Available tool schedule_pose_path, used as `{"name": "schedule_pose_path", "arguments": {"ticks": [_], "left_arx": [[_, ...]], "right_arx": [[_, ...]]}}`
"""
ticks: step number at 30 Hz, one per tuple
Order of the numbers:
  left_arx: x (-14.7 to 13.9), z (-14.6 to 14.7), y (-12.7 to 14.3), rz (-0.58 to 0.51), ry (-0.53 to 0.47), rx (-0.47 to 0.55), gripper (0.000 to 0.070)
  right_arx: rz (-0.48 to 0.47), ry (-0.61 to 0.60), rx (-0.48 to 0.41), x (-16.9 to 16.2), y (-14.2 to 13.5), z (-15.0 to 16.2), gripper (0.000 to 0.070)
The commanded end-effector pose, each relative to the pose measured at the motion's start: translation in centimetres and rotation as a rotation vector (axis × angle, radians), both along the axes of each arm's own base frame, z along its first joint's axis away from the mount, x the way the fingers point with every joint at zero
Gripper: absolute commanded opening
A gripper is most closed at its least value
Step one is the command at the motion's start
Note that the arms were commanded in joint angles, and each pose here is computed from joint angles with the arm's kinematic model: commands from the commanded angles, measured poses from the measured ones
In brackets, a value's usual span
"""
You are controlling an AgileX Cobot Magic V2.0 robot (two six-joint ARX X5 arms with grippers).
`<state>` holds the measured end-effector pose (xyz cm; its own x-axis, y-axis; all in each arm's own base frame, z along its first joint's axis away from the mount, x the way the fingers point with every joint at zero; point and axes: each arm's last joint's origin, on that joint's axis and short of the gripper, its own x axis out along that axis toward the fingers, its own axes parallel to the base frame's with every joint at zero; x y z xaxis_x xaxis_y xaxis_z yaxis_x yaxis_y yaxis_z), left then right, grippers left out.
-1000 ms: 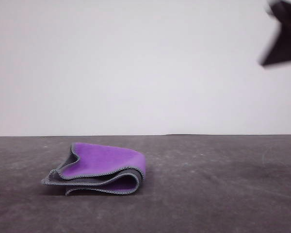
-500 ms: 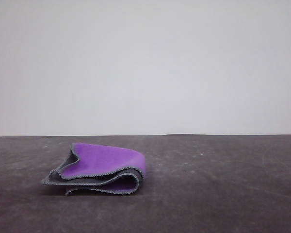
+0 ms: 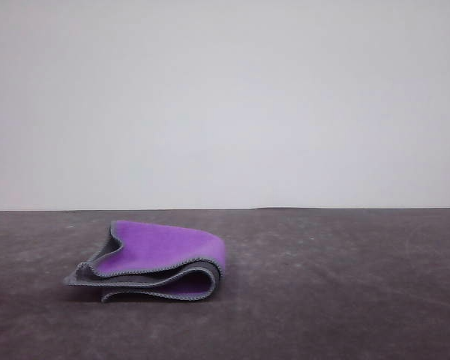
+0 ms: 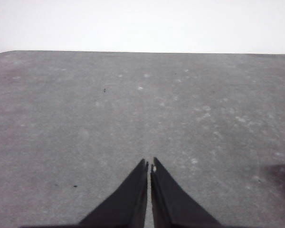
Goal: Fold clothes
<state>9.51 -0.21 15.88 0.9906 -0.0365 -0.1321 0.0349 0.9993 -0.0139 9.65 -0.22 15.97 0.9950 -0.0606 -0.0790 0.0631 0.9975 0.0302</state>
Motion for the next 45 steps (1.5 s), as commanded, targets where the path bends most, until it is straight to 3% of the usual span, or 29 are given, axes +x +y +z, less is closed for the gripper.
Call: {"name": "schedule_pose_path", "arguments": {"ticks": [1, 45], "left_arx": [[0.12, -0.57, 0.01, 0.003, 0.008, 0.012, 0.0], [0.12, -0.58, 0.01, 0.003, 0.008, 0.012, 0.0]], "right_arx": [[-0.001, -0.006, 0.017, 0.03, 0.0, -0.03, 0.001], [-0.001, -0.013, 0.016, 0.04, 0.0, 0.04, 0.001]]}}
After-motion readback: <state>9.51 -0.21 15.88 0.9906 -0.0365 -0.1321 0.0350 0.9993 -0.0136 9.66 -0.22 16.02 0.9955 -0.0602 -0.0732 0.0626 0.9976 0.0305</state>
